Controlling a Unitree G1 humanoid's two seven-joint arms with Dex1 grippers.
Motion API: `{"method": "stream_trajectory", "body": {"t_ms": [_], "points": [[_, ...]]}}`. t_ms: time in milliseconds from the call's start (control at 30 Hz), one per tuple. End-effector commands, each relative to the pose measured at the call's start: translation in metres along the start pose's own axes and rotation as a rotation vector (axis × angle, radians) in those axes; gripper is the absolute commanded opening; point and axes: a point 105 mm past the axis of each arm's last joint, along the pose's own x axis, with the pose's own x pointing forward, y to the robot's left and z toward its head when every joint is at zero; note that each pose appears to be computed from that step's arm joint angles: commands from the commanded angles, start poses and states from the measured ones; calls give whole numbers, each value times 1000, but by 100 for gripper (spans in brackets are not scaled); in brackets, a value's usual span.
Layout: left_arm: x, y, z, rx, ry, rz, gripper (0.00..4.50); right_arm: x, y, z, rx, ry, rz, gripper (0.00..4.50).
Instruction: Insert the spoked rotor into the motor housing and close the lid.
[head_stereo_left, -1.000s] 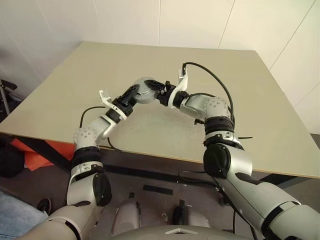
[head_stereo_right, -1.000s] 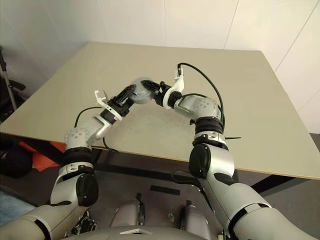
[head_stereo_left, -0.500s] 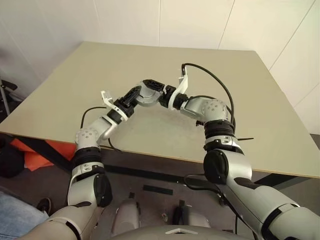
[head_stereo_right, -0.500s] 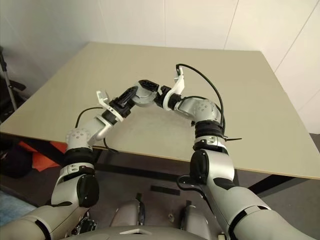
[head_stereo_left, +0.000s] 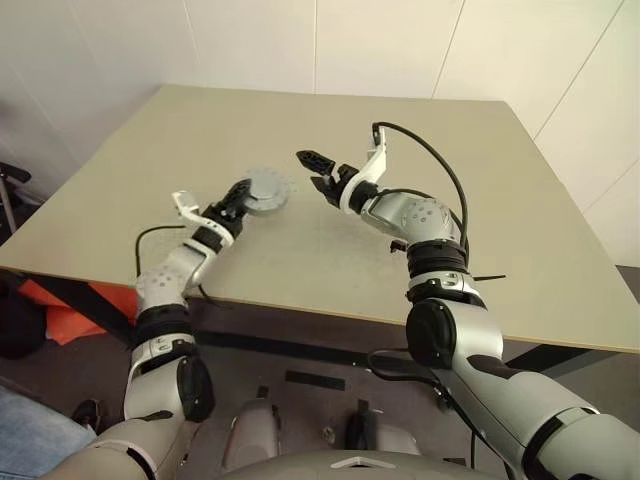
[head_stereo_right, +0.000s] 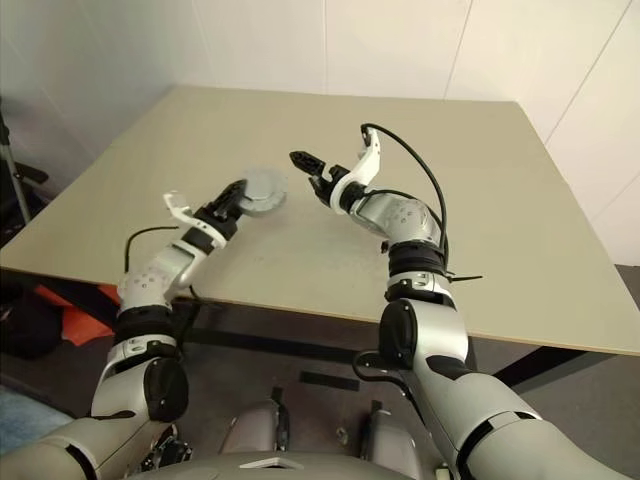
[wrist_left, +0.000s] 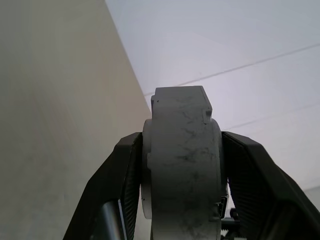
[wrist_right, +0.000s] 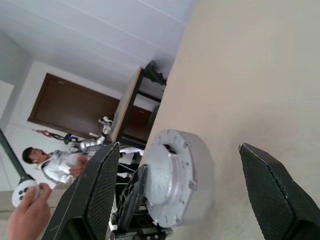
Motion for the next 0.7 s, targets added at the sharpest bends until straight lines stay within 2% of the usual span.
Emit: {"method": "stream_trajectory", "body": {"t_ms": [33,167,700], "points": [[-8,-3,47,68,-196,26,220,2,9,10,-38,-32,9,431],[-22,14,67,92,-297,124,220,2,8,9,-41,-28,11,431],[-26,41,87,143,-379,330,220,8,9,2,-49,-9,12,431]]}}
